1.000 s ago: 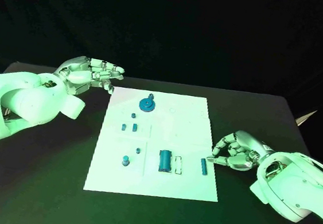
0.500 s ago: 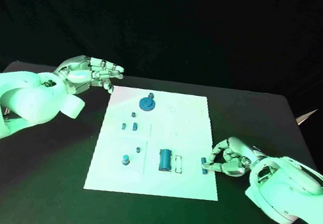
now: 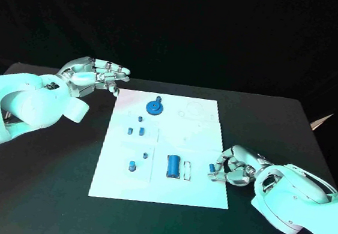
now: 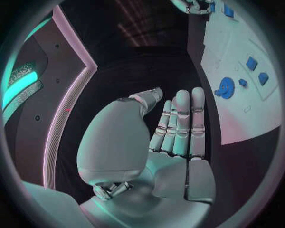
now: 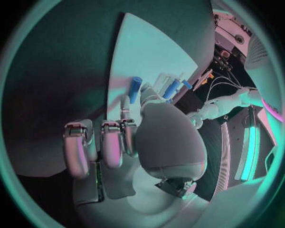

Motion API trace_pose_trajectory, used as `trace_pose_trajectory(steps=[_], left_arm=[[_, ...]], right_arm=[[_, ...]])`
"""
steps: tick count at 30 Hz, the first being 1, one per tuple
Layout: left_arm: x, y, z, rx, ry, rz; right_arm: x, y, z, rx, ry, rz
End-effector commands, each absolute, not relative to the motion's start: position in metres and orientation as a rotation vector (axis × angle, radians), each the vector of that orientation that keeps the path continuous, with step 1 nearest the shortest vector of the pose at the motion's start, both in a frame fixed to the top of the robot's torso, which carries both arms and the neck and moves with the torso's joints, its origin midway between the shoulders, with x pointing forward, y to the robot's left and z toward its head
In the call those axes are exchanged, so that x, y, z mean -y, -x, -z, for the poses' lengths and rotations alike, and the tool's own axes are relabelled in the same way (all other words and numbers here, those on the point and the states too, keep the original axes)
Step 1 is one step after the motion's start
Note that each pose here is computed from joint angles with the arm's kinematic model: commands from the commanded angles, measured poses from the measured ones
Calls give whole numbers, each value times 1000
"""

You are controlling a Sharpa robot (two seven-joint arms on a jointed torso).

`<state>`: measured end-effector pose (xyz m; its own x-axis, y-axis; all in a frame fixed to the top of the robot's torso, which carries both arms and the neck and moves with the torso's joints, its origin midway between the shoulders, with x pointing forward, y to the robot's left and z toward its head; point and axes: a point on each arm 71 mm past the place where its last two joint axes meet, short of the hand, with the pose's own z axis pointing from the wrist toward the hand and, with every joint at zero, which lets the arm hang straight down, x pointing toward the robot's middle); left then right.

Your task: Assemble the parts on the task board

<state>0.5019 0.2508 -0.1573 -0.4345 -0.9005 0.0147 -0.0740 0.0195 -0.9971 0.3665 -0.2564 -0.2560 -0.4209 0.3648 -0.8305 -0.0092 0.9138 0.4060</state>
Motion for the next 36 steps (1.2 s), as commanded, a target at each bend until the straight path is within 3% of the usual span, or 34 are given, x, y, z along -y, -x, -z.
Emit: trace_pose_trajectory(steps=[1, 21, 36], left_arm=[[-249, -501, 156, -1596, 1011, 1516], [-250, -501, 156, -1597, 1014, 1512], [-251, -501, 156, -1597, 1016, 1509]], right_arm=[[256, -365, 261, -2006, -193, -382], [247, -364, 271, -1978, -63, -290], [242, -357, 258, -1957, -229, -378]])
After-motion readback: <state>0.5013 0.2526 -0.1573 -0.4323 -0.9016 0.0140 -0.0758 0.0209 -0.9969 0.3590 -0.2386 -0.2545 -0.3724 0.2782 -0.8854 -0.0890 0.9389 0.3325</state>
